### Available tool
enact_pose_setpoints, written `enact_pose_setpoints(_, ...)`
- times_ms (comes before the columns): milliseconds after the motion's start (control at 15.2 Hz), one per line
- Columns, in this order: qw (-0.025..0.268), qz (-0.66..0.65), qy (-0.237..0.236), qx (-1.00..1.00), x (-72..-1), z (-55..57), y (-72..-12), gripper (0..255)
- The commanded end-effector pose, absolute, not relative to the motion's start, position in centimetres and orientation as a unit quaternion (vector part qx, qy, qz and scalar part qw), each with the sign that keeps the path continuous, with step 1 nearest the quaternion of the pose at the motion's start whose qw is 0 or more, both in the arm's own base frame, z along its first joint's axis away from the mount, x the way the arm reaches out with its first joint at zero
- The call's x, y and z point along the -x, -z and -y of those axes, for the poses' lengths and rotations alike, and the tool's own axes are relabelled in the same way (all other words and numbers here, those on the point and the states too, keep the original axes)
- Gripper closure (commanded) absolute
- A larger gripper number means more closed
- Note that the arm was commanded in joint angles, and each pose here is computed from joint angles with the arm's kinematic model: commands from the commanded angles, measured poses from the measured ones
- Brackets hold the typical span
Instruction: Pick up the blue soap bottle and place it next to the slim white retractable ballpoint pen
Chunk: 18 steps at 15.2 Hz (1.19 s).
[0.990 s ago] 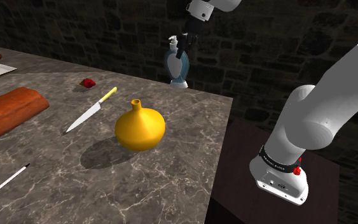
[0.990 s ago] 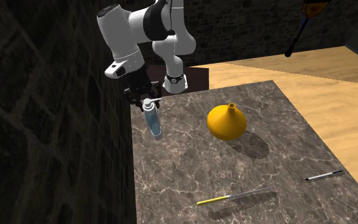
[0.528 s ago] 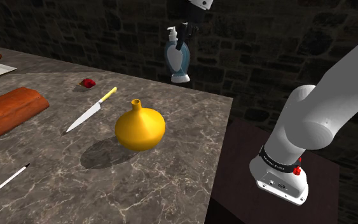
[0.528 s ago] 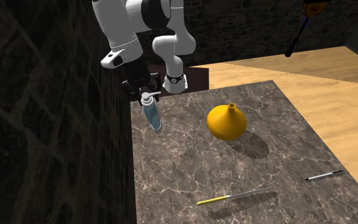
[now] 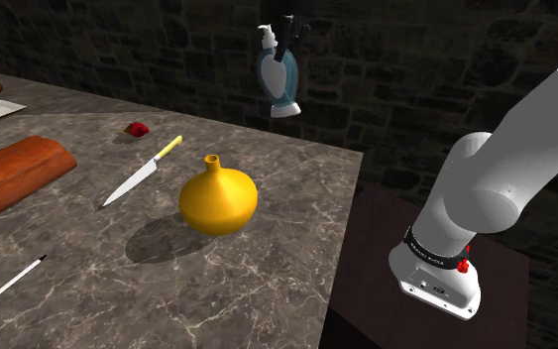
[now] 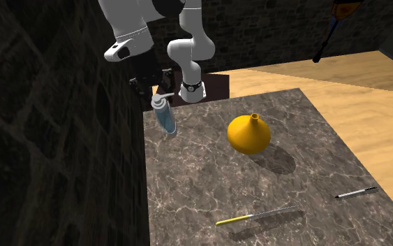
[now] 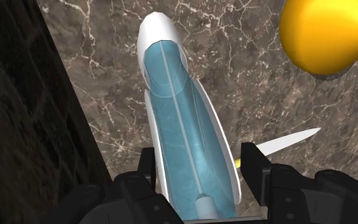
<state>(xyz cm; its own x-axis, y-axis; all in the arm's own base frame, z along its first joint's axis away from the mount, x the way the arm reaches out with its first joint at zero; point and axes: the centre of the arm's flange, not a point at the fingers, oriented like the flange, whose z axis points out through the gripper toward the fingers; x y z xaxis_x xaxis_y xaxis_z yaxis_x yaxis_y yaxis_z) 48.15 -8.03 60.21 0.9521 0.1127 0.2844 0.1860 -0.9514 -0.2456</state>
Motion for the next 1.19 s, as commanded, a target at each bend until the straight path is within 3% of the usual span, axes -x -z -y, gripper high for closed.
enact_pose_setpoints(0,0.136,0.076,0.135,0.979,-48.0,8.1,-61.3,255)
enact_pose_setpoints(1122,0.136,0.076,0.135,0.979,-48.0,8.1,-70.3,255)
